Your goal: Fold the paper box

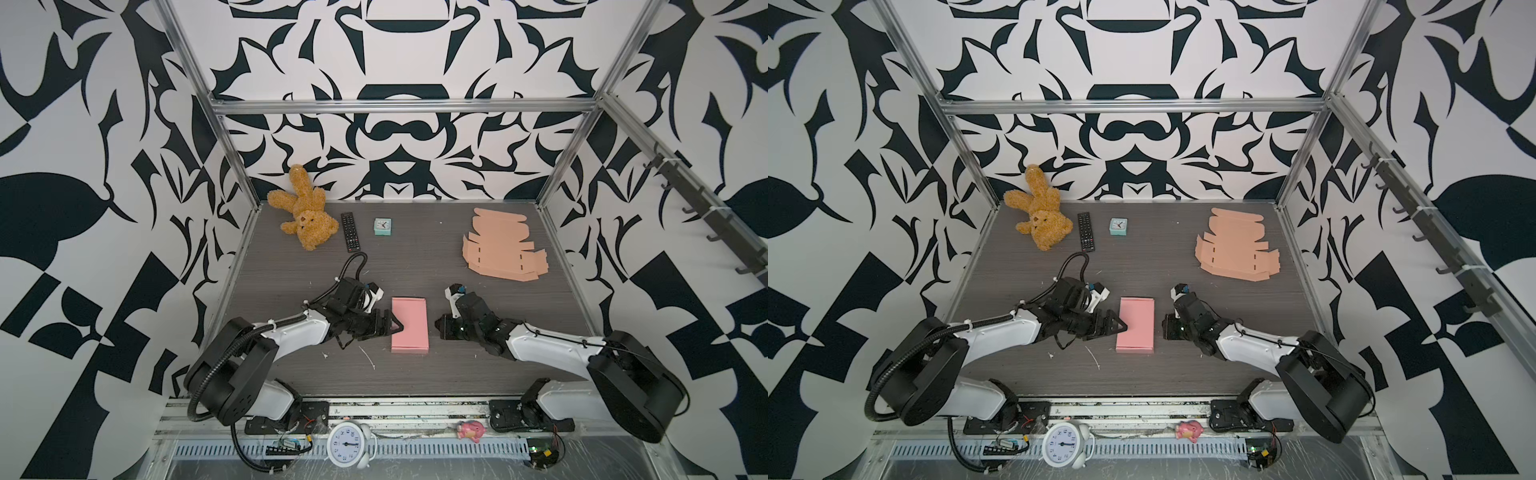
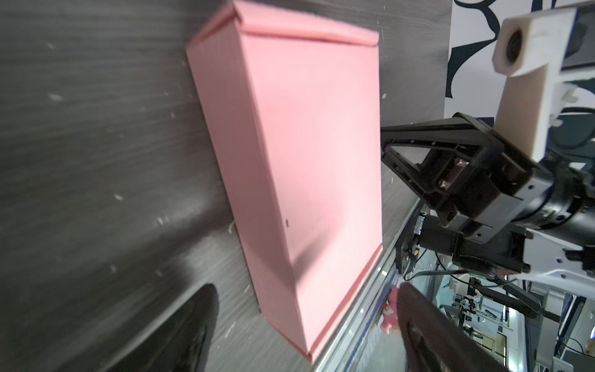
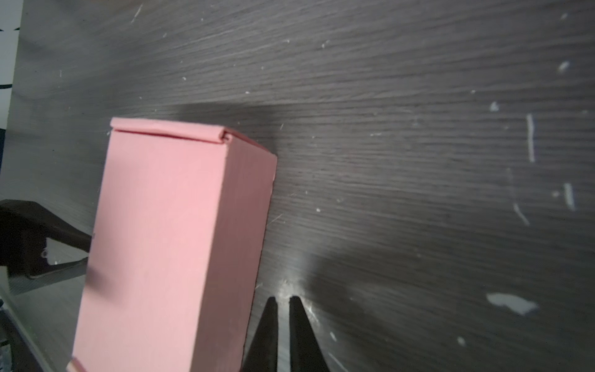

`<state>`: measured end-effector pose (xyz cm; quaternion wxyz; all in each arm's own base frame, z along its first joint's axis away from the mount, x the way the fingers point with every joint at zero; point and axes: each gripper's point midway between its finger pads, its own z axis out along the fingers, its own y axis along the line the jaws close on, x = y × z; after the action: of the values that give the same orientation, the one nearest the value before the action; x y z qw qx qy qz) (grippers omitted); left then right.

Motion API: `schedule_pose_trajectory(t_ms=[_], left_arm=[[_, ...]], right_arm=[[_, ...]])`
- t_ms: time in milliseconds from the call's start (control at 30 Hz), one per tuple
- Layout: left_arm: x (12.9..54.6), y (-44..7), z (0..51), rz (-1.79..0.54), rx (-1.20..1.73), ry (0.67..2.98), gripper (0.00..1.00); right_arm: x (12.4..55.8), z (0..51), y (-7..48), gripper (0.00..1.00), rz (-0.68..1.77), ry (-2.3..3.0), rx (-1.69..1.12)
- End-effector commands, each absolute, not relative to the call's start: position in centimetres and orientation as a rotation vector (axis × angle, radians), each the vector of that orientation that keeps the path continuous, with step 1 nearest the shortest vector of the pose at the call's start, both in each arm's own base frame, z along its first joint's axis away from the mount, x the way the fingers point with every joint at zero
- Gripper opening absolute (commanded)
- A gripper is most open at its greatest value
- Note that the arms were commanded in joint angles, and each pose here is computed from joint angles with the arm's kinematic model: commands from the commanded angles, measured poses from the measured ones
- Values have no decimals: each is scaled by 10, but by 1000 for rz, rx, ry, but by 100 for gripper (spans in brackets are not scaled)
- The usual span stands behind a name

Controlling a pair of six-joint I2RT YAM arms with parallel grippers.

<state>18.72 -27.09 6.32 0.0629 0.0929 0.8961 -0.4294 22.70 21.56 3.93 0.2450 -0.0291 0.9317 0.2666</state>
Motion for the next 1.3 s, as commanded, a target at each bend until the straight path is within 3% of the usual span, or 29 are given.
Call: schedule_pose_trajectory(t_ms=[0,400,533,1267], left_arm=[[176,-270,65,-1284,270,2710,88],[162,-277,66,-1264,302,2694,86],[159,-280,65,-1273,303,2691,81],[151,-293,70,-1289,325,2671,78]], right_arm=[[210,31,204,11,644,2587,-72],[188,30,225,10,629,2595,-165],[185,28,233,9,648,2591,-181],[174,41,272,10,746,2547,-289]])
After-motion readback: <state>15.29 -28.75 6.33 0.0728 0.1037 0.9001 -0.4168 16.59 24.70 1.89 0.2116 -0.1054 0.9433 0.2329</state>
